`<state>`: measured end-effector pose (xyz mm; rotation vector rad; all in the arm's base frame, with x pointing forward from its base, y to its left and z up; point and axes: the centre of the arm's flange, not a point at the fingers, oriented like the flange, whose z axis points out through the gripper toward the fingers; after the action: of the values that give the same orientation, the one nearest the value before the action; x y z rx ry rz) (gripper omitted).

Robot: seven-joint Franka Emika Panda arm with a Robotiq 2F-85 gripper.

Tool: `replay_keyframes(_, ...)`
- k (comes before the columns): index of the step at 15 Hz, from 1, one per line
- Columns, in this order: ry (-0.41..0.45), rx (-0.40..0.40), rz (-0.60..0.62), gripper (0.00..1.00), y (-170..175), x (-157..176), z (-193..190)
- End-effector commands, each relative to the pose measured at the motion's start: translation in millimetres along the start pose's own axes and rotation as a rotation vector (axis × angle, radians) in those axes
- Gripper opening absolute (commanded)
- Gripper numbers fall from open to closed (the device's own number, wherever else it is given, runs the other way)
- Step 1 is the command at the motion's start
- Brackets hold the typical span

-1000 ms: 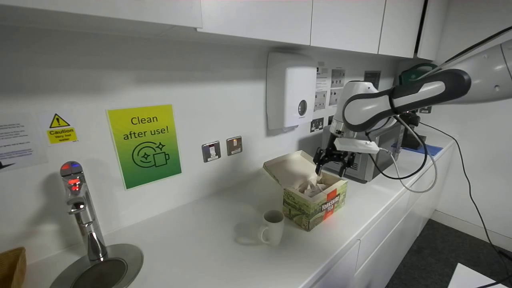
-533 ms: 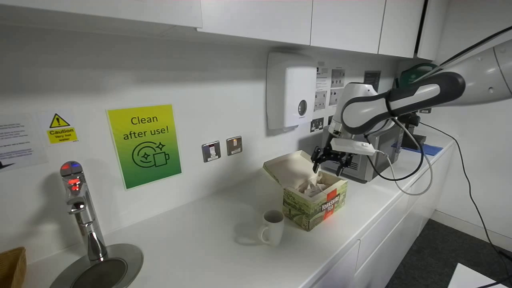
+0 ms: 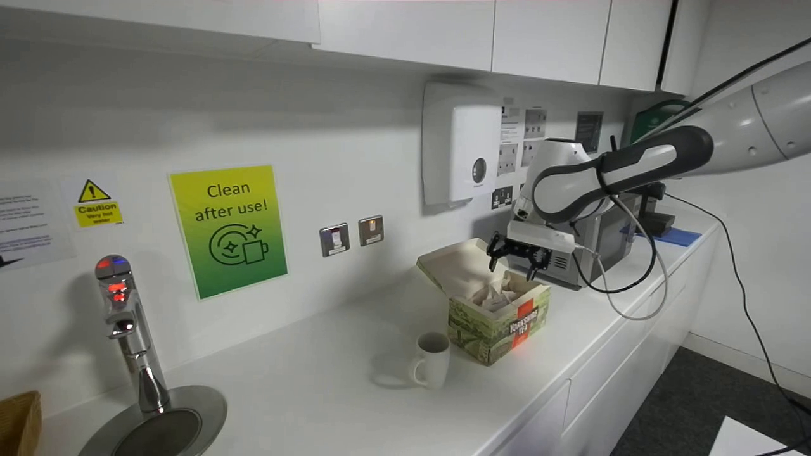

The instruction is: Put the tea bag in the cup

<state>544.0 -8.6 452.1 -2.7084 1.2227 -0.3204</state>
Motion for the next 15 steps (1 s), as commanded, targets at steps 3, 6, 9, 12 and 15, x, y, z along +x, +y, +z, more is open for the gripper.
replay_keyframes(3,0.002,-0.013,0.105,1.0,-12.8,9.6,4.1)
replay_keyframes(6,-0.01,-0.016,0.135,1.0,-15.9,13.5,8.4)
replay_keyframes(9,-0.028,-0.029,0.142,1.0,-20.1,14.6,15.7)
replay_keyframes(12,-0.04,-0.042,0.139,1.0,-23.6,14.8,24.0)
replay_keyframes(15,-0.051,-0.053,0.137,1.0,-26.2,15.6,31.1)
